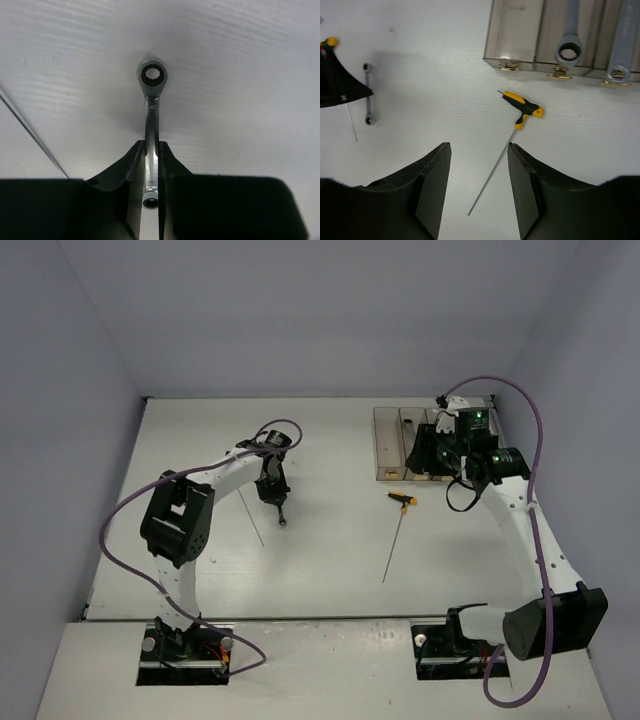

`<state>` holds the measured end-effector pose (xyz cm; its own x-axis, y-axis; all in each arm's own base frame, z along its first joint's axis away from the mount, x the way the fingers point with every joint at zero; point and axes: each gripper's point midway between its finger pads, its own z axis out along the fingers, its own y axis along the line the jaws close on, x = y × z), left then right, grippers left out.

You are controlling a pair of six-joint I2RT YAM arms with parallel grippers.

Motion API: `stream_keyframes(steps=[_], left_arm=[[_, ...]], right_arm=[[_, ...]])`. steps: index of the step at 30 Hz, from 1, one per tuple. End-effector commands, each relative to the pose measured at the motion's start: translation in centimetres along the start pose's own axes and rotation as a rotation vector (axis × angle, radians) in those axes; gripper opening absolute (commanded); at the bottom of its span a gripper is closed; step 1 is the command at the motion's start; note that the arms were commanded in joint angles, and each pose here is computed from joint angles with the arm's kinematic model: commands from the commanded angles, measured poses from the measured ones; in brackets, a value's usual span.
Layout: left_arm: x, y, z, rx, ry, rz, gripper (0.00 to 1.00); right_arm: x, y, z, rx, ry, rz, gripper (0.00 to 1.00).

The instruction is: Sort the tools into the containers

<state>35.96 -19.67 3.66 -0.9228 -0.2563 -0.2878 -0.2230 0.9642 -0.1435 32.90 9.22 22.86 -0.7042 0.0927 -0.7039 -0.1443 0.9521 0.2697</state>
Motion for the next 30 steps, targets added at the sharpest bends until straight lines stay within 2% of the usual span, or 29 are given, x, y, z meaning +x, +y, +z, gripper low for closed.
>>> stream_keyframes(steps=[1,10,14,21,30], left_arm=[[-2.5,-5.5,-8.1,0.343,-0.142,0.012,0.00],[-2.3,-10.2,-15.1,0.714,-0.195,-0.075,0.00],[-2.4,-12.2,-18.2,0.864,-0.224,-0.096,0.00],[-2.1,-13.8,-21.0,0.944,-0.224,-0.107,0.00],[-2.3,-14.0,-22.8,0.992,-0.258,-0.099,0.00]], right_arm=[[-1.9,5.4,0.0,-0.198,-0.078,-0.011,0.48],[0.0,13.6,1.4,-0.366,-0.080,-0.062,0.53],[0.6,15.6,2.6,-0.352,-0.099,-0.066,0.56],[2.2,19.1,4.7,-0.364,-0.088,-0.097,0.56],[3.4,19.6,6.8,-0.325,-0.054,-0.119,0.49]])
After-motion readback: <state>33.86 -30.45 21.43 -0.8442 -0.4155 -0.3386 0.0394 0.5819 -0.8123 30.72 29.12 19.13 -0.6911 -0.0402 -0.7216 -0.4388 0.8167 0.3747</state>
